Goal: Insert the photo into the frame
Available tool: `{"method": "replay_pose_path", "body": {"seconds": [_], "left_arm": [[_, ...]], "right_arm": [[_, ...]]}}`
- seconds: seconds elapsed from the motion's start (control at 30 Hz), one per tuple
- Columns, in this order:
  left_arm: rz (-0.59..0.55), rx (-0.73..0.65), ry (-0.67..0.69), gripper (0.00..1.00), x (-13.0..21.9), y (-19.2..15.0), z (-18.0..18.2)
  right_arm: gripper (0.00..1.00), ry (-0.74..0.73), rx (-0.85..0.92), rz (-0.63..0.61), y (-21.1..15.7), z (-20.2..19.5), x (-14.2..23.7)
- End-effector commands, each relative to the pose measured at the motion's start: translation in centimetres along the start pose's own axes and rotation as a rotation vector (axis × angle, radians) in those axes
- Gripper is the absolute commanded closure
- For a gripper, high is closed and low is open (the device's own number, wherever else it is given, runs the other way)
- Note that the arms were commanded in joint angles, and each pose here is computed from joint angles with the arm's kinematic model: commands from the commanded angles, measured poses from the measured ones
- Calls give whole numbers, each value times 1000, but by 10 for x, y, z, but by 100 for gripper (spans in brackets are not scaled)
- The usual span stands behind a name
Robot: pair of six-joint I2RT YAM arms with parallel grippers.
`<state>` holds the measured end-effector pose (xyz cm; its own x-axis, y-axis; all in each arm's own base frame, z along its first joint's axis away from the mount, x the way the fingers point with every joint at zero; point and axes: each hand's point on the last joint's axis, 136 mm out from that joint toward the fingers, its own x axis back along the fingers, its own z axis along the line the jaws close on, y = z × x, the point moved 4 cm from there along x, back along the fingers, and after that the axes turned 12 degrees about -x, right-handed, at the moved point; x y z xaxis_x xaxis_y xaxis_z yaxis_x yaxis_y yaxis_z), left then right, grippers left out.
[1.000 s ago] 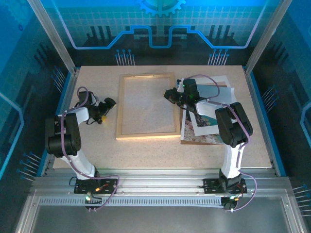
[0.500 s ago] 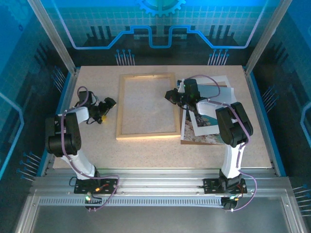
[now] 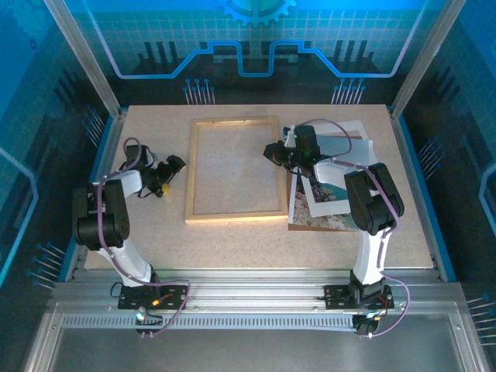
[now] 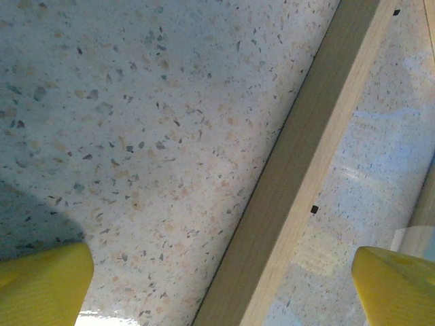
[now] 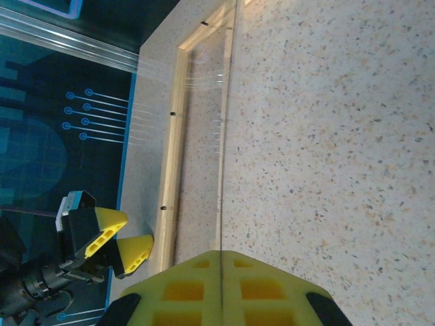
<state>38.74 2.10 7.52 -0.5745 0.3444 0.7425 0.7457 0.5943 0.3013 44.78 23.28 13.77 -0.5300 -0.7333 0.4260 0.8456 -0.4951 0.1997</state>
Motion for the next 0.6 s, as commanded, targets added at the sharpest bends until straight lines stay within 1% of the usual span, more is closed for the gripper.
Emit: {"method": "replay_pose_path", "body": {"seconds": [0.0,0.23,0.47,0.53,0.57], "left_arm": [[28,-30,-25,1,-2,0,-8],[31,-31,-28,1,-3,1,-9],[36,-32,-30,1,-4,0,-9],[36,-34,-30,1,-4,0,-9],[38,-33,-29,1,-4,0,-9]], "right_arm": [[100,59,27,-24,3,8,2],[100,77,-11,-40,-2,0,-4],[100,82,-27,-18,-8,-1,-11],[98,79,-28,-19,-8,-1,-11],[95,77,-29,-20,-7,-2,-11]]}}
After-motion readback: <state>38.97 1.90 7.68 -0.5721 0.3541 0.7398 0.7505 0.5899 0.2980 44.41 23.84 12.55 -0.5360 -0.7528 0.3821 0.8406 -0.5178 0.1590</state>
